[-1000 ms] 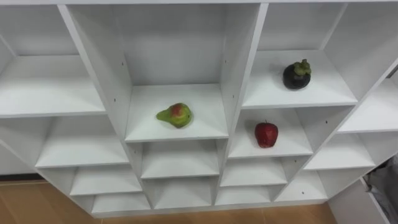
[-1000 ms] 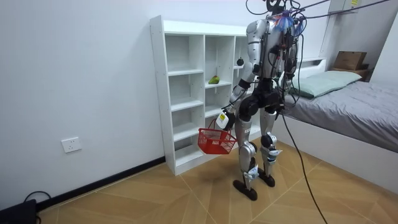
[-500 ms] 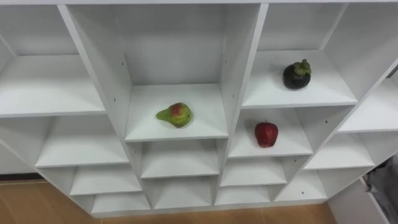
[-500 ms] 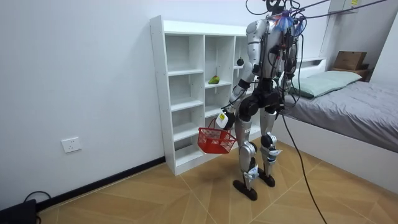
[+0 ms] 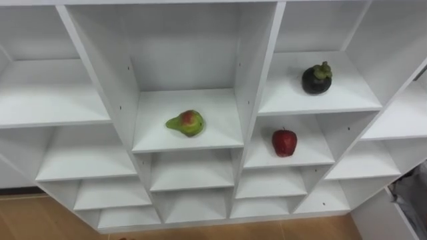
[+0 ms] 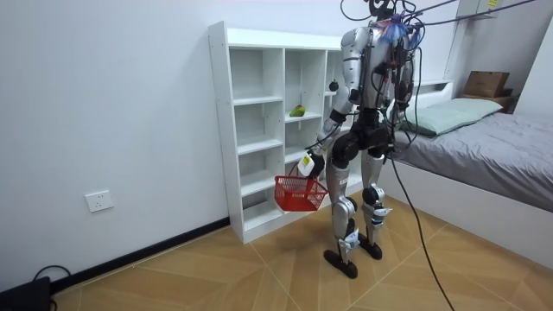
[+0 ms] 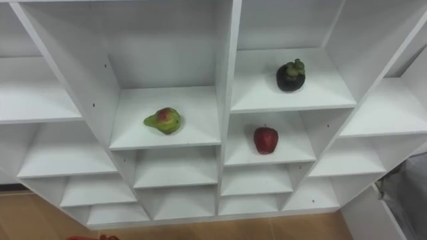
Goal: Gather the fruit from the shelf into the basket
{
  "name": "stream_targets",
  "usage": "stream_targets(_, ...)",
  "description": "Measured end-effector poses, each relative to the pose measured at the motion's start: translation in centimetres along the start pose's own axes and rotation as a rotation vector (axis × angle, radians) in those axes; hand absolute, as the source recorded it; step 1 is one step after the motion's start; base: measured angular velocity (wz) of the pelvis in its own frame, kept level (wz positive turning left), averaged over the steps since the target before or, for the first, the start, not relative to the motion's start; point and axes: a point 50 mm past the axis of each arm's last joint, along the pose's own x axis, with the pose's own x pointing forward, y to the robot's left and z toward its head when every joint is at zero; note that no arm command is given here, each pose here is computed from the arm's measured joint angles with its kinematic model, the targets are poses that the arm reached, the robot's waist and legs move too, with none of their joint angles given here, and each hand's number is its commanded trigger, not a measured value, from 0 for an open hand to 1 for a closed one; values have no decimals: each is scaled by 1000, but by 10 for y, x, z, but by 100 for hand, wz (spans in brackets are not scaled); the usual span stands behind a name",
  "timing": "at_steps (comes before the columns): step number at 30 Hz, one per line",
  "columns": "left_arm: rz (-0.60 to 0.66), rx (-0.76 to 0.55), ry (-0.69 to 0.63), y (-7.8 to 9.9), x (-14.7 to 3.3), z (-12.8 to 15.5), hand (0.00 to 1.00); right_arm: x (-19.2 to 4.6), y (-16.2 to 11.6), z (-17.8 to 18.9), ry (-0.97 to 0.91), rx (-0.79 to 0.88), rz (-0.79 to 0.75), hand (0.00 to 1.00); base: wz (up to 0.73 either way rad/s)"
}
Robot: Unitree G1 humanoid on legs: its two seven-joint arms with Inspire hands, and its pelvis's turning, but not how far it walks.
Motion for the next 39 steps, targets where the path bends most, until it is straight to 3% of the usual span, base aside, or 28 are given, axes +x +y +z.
stream_targets(4,-4,5,-18,-1,1,6,100,-2,2,10,-75,-39,-31,0,-1)
stream_targets(9,-4,4,-49,-3,2,12,100,-13,4,50,-301,-112,-81,0,-13)
stream_targets(17,10,-7,-103,-4,1,20,100,-56,10,111,-698,-64,-139,0,-4)
stream_targets(32,12,10,-152,-8,-2,20,100,-116,11,160,-1064,62,-207,0,-3)
stream_targets(39,28,-3,-148,-7,-3,18,100,-125,9,165,-1120,106,-250,0,-6)
